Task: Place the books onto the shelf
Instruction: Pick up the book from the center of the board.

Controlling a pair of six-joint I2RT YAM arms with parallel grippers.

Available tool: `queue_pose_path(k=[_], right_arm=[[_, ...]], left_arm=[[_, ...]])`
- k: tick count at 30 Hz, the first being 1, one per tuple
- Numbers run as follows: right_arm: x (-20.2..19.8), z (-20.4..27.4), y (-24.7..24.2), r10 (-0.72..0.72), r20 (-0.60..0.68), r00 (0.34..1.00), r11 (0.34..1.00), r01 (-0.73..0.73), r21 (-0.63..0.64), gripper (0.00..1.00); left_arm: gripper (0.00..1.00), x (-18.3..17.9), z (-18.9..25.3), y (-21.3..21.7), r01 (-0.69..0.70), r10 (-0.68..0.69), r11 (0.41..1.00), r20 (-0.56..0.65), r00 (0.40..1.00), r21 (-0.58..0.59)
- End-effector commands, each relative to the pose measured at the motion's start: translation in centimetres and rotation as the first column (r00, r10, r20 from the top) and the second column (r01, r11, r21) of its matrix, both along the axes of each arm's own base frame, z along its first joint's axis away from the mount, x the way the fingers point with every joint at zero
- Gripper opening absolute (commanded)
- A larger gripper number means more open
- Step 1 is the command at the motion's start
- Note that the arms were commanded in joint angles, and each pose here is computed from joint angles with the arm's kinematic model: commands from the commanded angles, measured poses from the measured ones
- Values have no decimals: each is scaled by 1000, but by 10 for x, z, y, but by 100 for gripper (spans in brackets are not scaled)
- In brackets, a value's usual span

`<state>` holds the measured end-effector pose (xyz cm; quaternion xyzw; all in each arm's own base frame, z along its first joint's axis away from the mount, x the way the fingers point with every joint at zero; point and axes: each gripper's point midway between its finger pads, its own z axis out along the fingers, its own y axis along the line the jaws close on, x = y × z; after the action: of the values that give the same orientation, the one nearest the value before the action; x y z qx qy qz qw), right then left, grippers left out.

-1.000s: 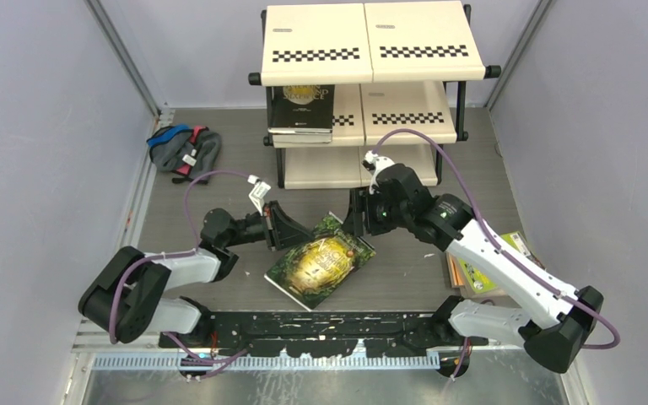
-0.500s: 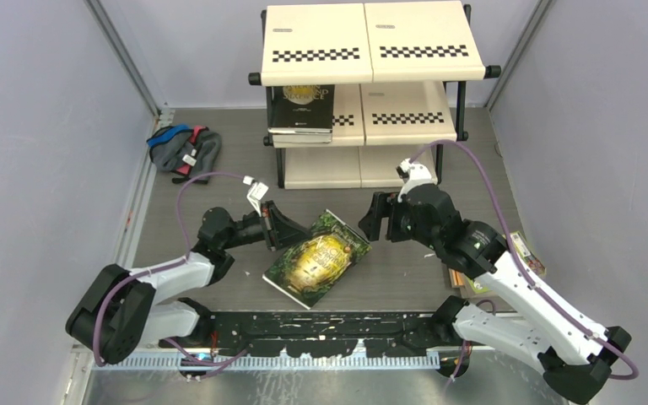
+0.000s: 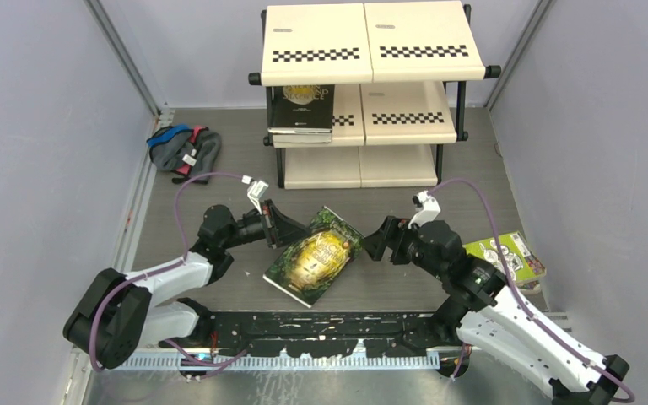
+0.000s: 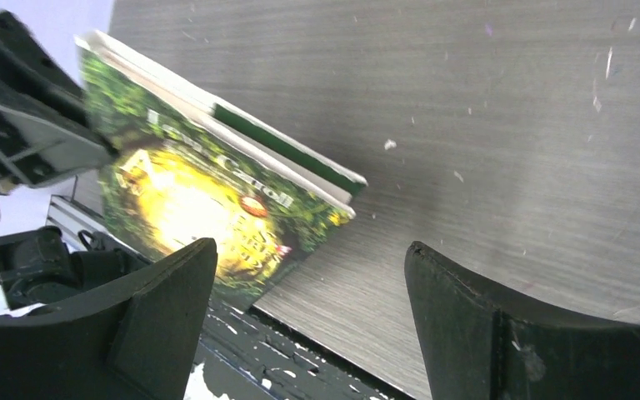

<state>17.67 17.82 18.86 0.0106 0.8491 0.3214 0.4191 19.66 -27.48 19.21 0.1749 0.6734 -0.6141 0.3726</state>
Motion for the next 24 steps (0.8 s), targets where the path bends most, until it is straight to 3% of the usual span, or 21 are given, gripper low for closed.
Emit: queue_pose_path(k=[1,24], right_arm=[[3,-11,15,-15,-8,1000,988,16,151,88],[4,-41,46,63,44,997,933,-75,353,89]], left_arm=[[0,8,40,0,-18,26,997,118,993,-69],[0,15,48,4,-43,51,995,104,993,-85]])
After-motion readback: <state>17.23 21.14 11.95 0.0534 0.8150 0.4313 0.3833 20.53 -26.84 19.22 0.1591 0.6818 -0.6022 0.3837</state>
